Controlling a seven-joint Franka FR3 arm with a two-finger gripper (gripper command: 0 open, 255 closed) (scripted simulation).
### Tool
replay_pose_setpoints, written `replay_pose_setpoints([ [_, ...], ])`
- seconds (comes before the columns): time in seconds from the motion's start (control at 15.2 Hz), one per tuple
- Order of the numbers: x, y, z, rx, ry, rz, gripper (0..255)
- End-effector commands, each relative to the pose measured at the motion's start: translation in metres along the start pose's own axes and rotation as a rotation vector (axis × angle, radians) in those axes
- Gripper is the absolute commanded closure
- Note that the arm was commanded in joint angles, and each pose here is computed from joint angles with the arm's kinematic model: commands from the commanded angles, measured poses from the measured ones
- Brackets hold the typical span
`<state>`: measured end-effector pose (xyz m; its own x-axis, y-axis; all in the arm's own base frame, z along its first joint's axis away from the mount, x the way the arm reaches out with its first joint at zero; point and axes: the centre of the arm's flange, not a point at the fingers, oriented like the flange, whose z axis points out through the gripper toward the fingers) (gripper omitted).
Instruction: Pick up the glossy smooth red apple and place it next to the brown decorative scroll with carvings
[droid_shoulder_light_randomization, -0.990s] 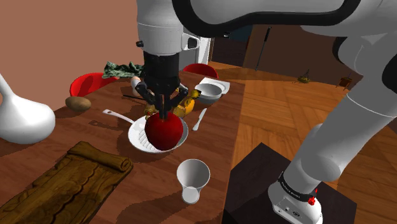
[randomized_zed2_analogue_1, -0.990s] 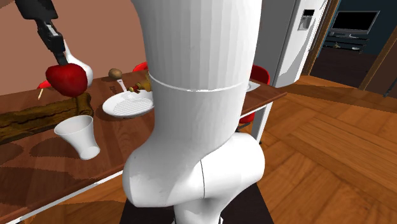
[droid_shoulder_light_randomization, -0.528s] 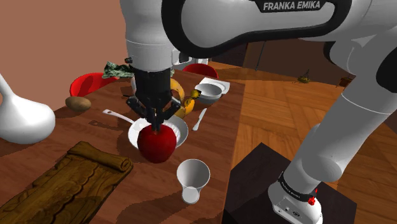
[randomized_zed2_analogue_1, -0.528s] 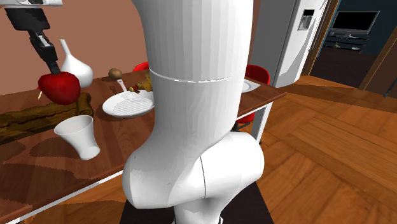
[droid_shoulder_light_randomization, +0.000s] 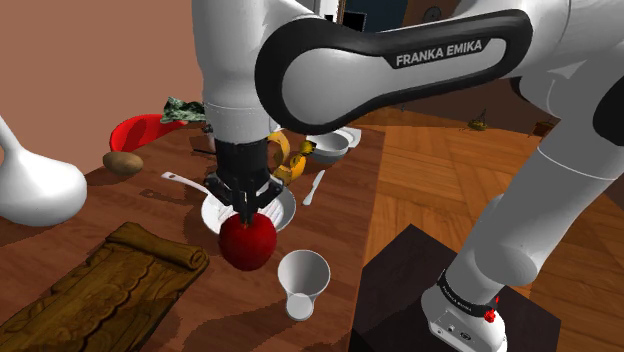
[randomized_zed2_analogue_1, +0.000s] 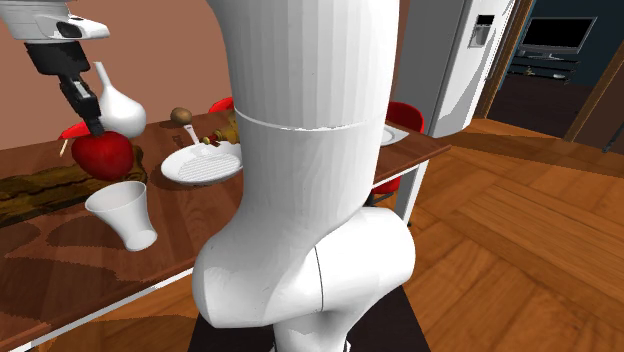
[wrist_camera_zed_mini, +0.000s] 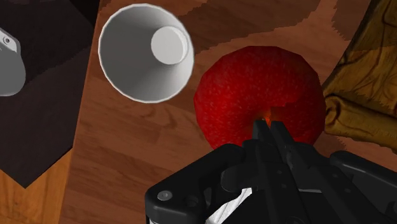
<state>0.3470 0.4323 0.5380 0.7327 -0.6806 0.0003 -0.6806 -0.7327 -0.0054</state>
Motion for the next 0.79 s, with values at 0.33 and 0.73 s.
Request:
replay_pose_setpoints([
  [0.33, -0.001, 0.0, 0.037, 0.001, 0.0, 0.0, 255],
  [0.73, -0.001, 0.0, 0.069, 0.001, 0.0, 0.0, 255],
])
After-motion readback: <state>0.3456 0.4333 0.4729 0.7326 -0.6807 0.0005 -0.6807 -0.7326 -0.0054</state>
